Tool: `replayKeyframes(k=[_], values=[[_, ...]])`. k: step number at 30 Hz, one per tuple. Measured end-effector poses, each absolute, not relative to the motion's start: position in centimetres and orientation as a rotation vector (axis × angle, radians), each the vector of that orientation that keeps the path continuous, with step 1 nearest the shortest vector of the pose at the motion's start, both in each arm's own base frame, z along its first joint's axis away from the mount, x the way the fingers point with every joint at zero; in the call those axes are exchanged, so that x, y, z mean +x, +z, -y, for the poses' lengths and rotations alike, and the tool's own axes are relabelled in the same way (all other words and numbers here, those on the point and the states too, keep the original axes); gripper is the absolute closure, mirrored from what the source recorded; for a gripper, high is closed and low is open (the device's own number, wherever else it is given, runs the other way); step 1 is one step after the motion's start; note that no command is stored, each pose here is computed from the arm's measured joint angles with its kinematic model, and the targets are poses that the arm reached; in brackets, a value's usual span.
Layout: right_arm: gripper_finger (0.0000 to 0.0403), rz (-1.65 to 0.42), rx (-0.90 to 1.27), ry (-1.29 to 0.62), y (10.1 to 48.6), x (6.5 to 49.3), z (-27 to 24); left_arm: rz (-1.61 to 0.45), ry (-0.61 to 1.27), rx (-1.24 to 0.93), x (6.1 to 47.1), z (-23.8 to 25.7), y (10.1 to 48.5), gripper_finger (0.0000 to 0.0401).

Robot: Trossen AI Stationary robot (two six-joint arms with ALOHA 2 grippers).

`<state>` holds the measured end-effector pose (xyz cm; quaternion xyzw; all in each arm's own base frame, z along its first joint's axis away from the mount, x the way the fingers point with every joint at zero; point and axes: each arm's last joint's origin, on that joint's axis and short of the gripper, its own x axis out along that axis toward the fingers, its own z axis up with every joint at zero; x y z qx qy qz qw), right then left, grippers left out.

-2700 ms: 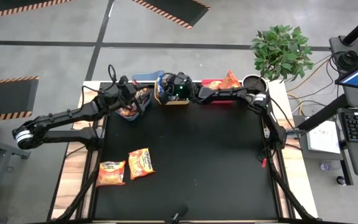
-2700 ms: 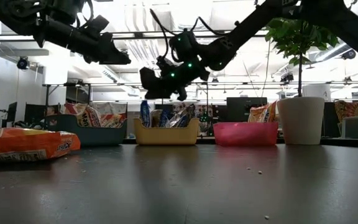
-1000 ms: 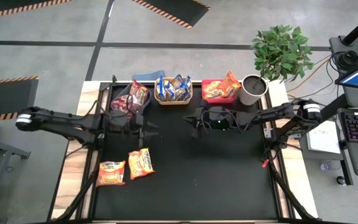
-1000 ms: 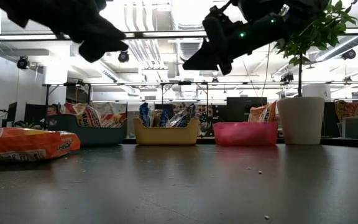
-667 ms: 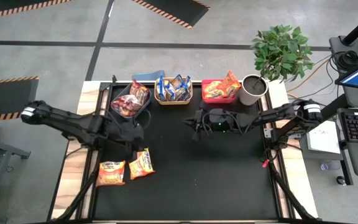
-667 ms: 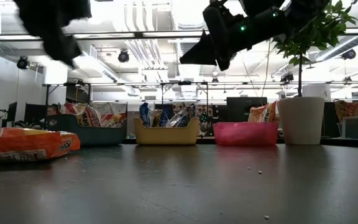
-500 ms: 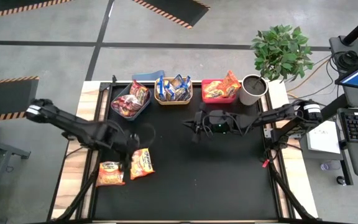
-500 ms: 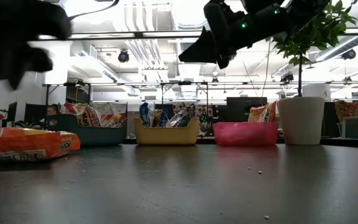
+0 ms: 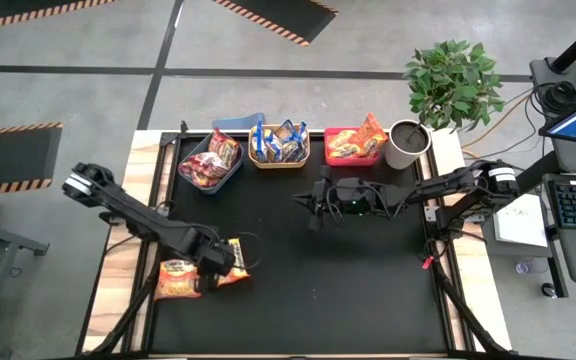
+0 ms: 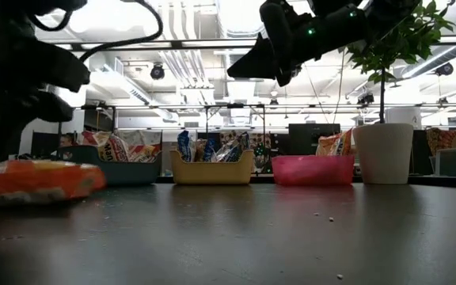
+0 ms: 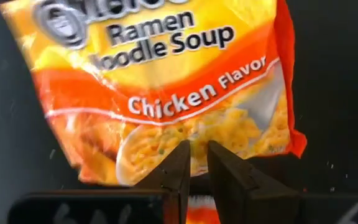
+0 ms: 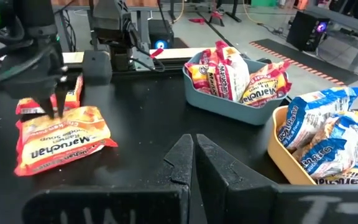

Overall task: Sort Maruchan noodles
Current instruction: Put the orange noodle pack into the red bin

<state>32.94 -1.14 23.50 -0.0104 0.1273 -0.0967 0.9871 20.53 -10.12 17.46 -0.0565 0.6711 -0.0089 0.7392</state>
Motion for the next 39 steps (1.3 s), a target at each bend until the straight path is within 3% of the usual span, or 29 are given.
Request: replayKeyframes(k=[2,5,8,15,23,31,35,39], values=[[0.0394,-0.256,-0.021,-0.194,23.5,32.9,1.1,-1.417,-0.049,-0.078,21.4,10.3,17.1,0.0366],[0.0394,-0.256,-0.029,-0.194,23.5,32.9,1.2,-1.124,0.033,0.098,24.2,9.7,17.2,0.0371],[0.0394,-0.258,-0.015,-0.196,23.5,32.9,1.2,-0.99,0.027,0.253,25.4,8.9,18.2,0.0376],[0.0394,-0.41,0.13,-0.187,22.1,32.4,1.0,-1.006,0.033,0.29,25.1,7.5,18.2,0.039],[0.0394,-0.835,0.397,0.153,19.3,30.2,-1.8,-0.983,0.03,0.271,24.9,7.4,16.6,0.0399],[0.0394,-1.167,0.52,0.029,17.1,27.9,-3.4,-0.935,0.034,0.263,25.0,7.4,16.1,0.04],[0.0394,-1.143,0.527,0.017,16.0,29.0,-3.5,-0.911,0.039,0.32,25.4,7.1,16.4,0.04],[0.0394,-0.923,0.459,-0.071,15.3,31.4,-3.0,-0.905,0.043,0.349,25.6,6.4,16.6,0.04]])
